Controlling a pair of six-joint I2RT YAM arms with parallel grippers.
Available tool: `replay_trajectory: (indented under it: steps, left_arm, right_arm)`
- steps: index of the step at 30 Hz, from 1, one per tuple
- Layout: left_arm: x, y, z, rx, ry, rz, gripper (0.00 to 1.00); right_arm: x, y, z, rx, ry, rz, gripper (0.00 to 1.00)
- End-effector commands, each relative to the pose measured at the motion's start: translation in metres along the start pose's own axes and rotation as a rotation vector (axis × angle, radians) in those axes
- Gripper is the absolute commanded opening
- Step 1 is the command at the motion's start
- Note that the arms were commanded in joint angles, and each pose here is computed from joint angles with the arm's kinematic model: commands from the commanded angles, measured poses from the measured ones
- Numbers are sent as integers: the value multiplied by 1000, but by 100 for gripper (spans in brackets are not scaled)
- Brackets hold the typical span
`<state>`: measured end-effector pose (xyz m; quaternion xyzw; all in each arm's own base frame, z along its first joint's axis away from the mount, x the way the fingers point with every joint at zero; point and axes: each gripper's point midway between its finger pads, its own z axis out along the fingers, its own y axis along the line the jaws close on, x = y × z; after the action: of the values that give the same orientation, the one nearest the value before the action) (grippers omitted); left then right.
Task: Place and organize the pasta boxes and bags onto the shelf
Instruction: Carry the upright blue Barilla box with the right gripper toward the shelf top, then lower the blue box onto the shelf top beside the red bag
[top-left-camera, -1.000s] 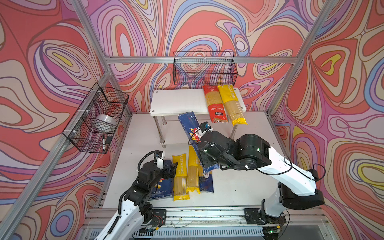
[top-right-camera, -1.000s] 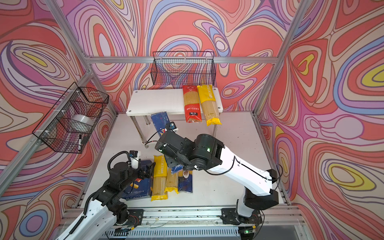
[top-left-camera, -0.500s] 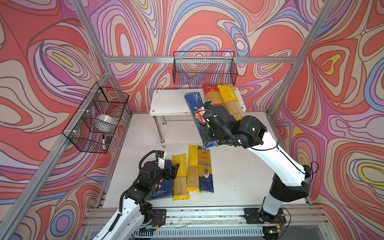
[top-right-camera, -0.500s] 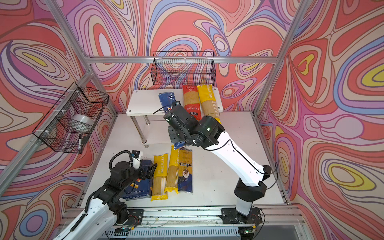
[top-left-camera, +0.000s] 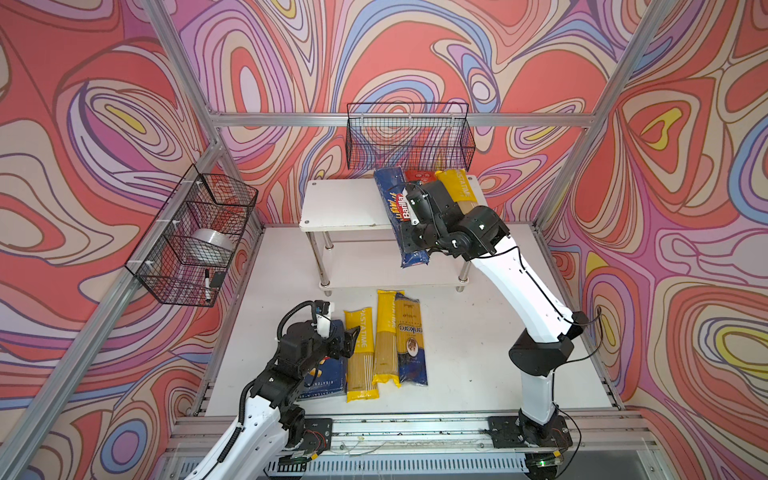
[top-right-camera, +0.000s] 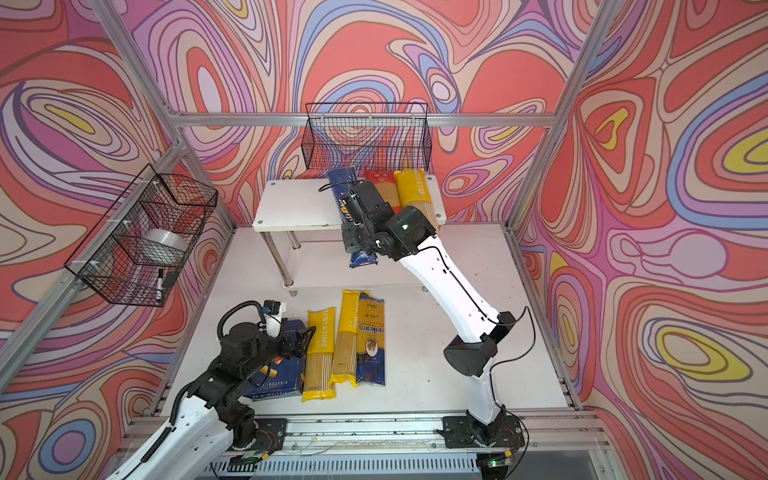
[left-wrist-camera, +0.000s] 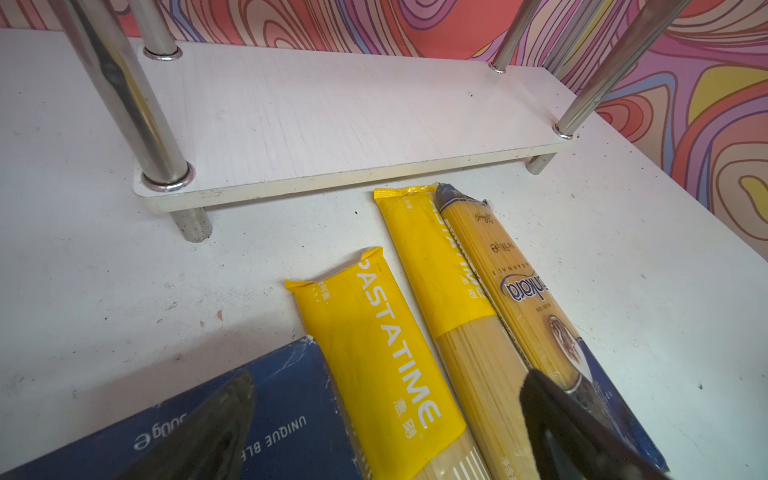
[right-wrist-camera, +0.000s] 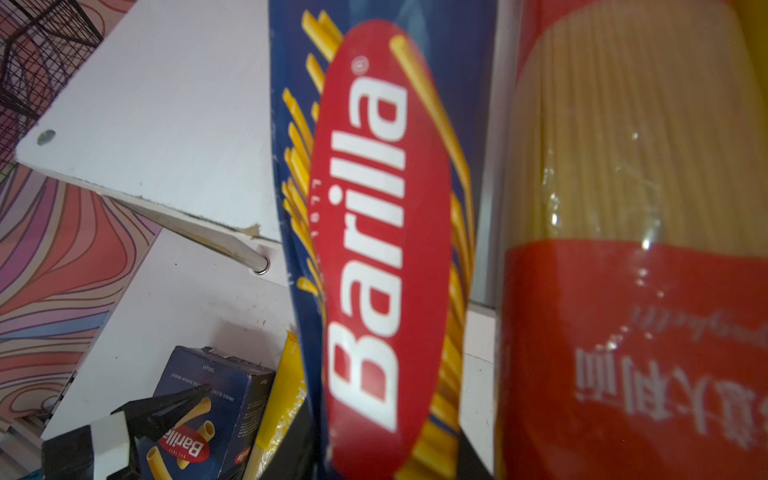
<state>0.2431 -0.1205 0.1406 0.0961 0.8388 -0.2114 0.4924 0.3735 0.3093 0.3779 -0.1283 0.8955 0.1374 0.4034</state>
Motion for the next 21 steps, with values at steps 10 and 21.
replay_trajectory:
  steps: [10, 21]
  left_arm:
    - [-6, -6, -1, 29, -38, 22, 100]
    - [-6, -6, -1, 31, -39, 19, 100]
  right_arm:
    - [-72, 4, -7, -67, -263, 56, 5]
    - [-79, -15, 13, -49, -261, 81, 14]
